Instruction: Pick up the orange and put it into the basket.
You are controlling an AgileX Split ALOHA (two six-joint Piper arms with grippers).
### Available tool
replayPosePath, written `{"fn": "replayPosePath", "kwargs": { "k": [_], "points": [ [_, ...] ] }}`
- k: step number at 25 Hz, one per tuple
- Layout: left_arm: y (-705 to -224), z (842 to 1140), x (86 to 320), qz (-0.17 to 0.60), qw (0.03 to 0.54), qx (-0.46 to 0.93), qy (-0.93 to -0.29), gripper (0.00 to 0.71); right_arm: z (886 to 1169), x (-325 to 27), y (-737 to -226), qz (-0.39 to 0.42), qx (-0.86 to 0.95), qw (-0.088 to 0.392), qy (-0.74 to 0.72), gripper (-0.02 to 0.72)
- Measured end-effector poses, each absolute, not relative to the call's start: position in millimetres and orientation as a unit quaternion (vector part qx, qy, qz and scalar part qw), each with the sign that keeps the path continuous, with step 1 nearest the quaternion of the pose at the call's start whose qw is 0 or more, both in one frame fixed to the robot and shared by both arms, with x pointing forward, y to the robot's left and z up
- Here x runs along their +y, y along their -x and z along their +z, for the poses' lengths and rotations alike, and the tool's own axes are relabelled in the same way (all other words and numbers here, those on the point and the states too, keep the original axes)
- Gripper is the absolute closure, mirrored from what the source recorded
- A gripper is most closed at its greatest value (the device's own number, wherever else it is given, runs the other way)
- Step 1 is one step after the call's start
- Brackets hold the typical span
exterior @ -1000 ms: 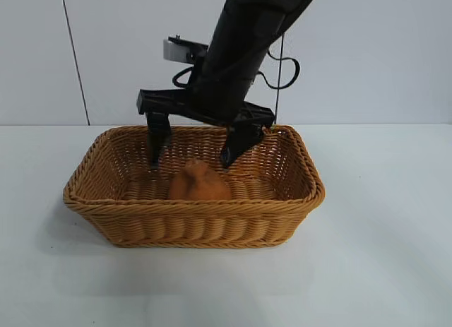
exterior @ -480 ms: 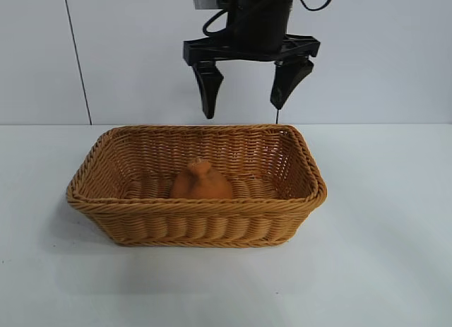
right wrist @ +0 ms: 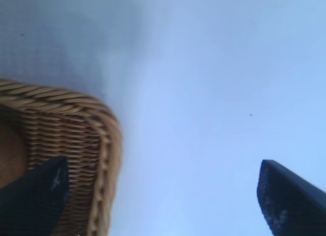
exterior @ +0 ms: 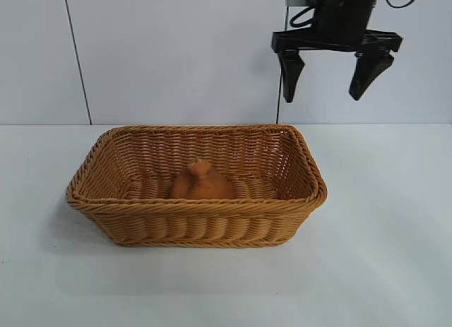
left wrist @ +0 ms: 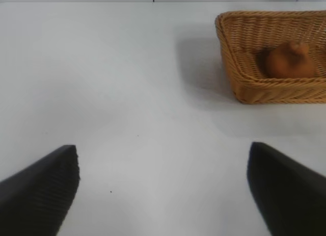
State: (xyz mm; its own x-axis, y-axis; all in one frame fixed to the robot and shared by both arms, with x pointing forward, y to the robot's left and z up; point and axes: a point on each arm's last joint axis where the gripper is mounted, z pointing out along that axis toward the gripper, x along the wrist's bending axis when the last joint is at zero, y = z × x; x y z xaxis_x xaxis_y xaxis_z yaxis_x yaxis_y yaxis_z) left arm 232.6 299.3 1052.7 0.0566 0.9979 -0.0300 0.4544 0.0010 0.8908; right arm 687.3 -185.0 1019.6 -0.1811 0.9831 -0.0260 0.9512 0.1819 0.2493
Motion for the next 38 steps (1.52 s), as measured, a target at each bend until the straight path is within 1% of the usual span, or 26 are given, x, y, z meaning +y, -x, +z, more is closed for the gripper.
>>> {"fn": "replayPosePath", "kwargs": {
  "k": [6,9,13,15,19,23,25,29,32,35,38],
  "points": [
    [-232.6,1052.7,299.3,0.350,0.389,0.591,-0.614,0.071,1019.6,-254.0,-699.5,0.080,0.714,0.098,-0.689,0.010],
    [-232.6,1052.7,299.3,0.350,0.389,0.591,-0.614,0.071,1019.6,-277.3,-701.2,0.077,0.696,0.100,-0.707,0.010],
    [-232.6,1052.7,299.3,0.350,0.389,0.591,-0.614,0.071,1019.2,-293.0,-701.6,0.075,0.684,0.101,-0.718,0.010],
    [-232.6,1052.7,299.3,0.350,0.389,0.591,-0.614,0.071,1017.9,-293.6,-699.5,0.072,0.684,0.098,-0.719,0.010],
    [-232.6,1052.7,299.3,0.350,0.389,0.591,-0.614,0.071,1012.3,-293.1,-681.1,0.052,0.693,0.077,-0.715,0.010],
    [-232.6,1052.7,299.3,0.350,0.389,0.591,-0.614,0.071,1016.0,-293.7,-644.1,0.030,0.698,0.055,-0.713,0.010],
    [-232.6,1052.7,299.3,0.350,0.389,0.591,-0.614,0.071,1023.6,-293.4,-620.8,0.027,0.700,0.047,-0.712,0.010],
    [-232.6,1052.7,299.3,0.350,0.389,0.591,-0.614,0.071,1030.0,-291.1,-568.5,0.023,0.704,0.018,-0.710,0.010],
    [-232.6,1052.7,299.3,0.350,0.389,0.591,-0.614,0.071,1030.3,-291.3,-526.9,0.015,0.704,0.005,-0.710,0.010],
    [-232.6,1052.7,299.3,0.350,0.389,0.591,-0.614,0.071,1023.8,-291.9,-483.1,0.002,0.704,-0.010,-0.710,0.010],
    [-232.6,1052.7,299.3,0.350,0.389,0.591,-0.614,0.071,1015.9,-292.5,-442.8,0.001,0.703,-0.013,-0.711,0.010]
  ]
}}
